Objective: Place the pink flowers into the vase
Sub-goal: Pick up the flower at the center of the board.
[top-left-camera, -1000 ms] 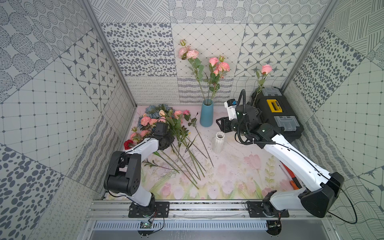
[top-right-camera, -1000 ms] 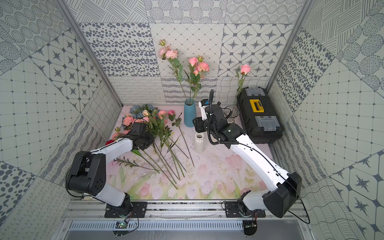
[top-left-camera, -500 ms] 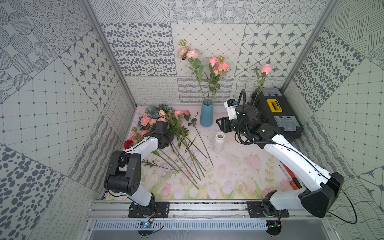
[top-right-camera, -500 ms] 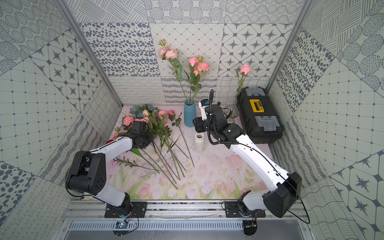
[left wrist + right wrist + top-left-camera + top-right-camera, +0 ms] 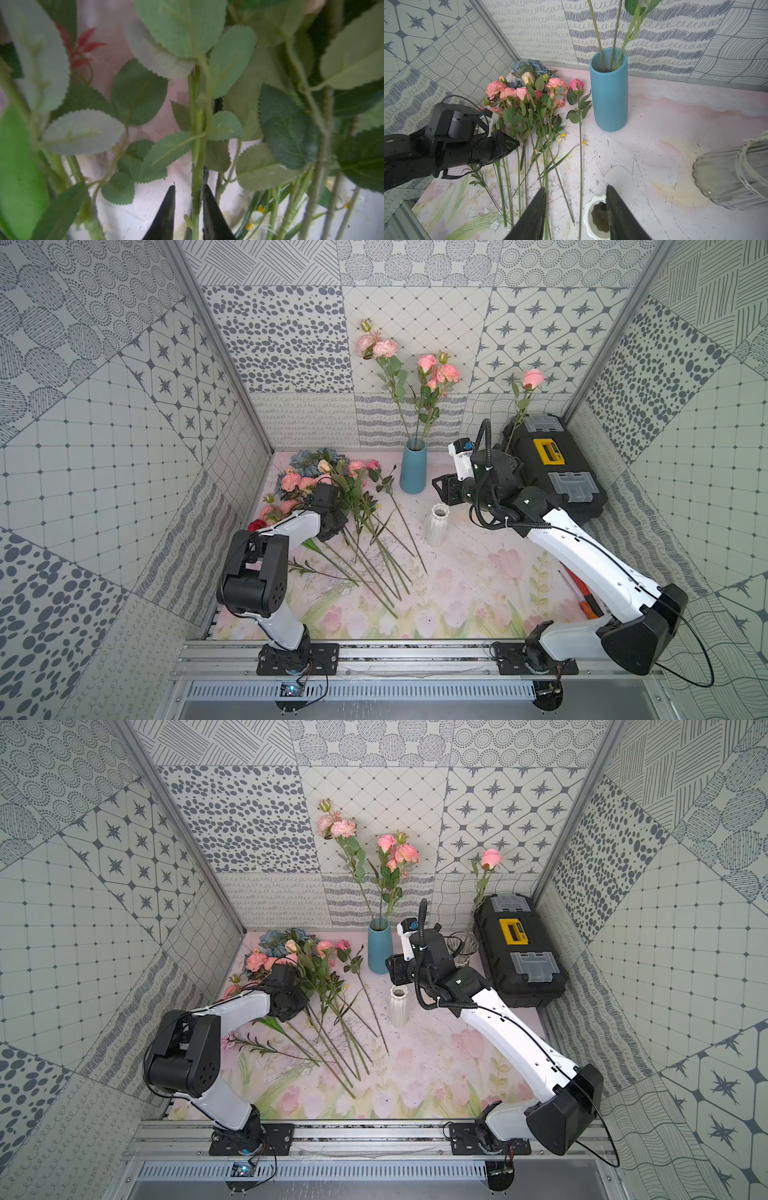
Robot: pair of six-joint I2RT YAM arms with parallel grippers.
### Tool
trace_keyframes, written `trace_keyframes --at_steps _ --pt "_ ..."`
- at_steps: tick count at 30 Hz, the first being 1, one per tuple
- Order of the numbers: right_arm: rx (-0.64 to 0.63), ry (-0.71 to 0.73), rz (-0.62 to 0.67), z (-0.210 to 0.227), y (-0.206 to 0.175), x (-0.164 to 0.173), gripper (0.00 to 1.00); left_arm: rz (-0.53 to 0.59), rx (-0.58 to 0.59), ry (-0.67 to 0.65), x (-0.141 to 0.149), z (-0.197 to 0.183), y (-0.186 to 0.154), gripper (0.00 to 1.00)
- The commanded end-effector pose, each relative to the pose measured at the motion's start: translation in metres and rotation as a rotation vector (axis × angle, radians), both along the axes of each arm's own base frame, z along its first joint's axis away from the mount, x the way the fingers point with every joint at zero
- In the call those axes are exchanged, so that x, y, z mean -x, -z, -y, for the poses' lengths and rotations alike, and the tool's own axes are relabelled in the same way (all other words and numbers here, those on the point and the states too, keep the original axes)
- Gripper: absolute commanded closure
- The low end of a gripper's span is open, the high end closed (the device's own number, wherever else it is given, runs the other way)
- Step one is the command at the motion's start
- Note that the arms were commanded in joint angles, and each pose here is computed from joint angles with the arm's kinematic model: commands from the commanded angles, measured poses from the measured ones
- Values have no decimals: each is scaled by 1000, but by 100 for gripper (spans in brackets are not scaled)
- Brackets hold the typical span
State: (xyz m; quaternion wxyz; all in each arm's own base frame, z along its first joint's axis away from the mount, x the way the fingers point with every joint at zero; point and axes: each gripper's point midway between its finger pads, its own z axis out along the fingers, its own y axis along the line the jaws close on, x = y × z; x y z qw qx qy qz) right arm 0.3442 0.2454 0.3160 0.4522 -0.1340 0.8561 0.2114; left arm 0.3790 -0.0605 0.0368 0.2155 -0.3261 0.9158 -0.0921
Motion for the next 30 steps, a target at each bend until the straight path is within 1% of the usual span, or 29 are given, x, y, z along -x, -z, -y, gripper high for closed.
trace_keyframes --at_steps 1,4,7,11,14,20,21,24,26,28,30 --pt "-21 -12 37 -6 -11 -4 53 5 8 9 -7 3 9 79" --pt "-25 -13 31 -6 -9 -3 53 9 4 0 -6 1 10 85" --pt "-31 -18 27 -7 -9 -2 53 14 -25 -24 -1 -6 6 90" --pt "-36 -25 23 -9 -9 -3 53 52 -52 -32 3 -10 -13 93" --pt "-38 -32 19 -11 -9 -3 52 54 -86 -32 9 -12 -29 95" --pt "-30 -39 14 -12 -7 -3 52 123 -130 -57 24 -22 -74 96" --pt "-28 -42 14 -12 -7 -2 52 148 -135 -64 24 -24 -85 96" --pt "-22 -72 27 -15 -8 0 52 127 -185 -107 44 -37 -108 96" --pt "-18 -90 50 -15 -11 2 52 151 -201 -121 51 -43 -130 96" --pt "-2 -105 63 -15 -13 4 52 209 -188 -107 54 -43 -154 95" --pt "13 -124 63 -16 -13 5 52 256 -172 -60 53 -37 -175 94"
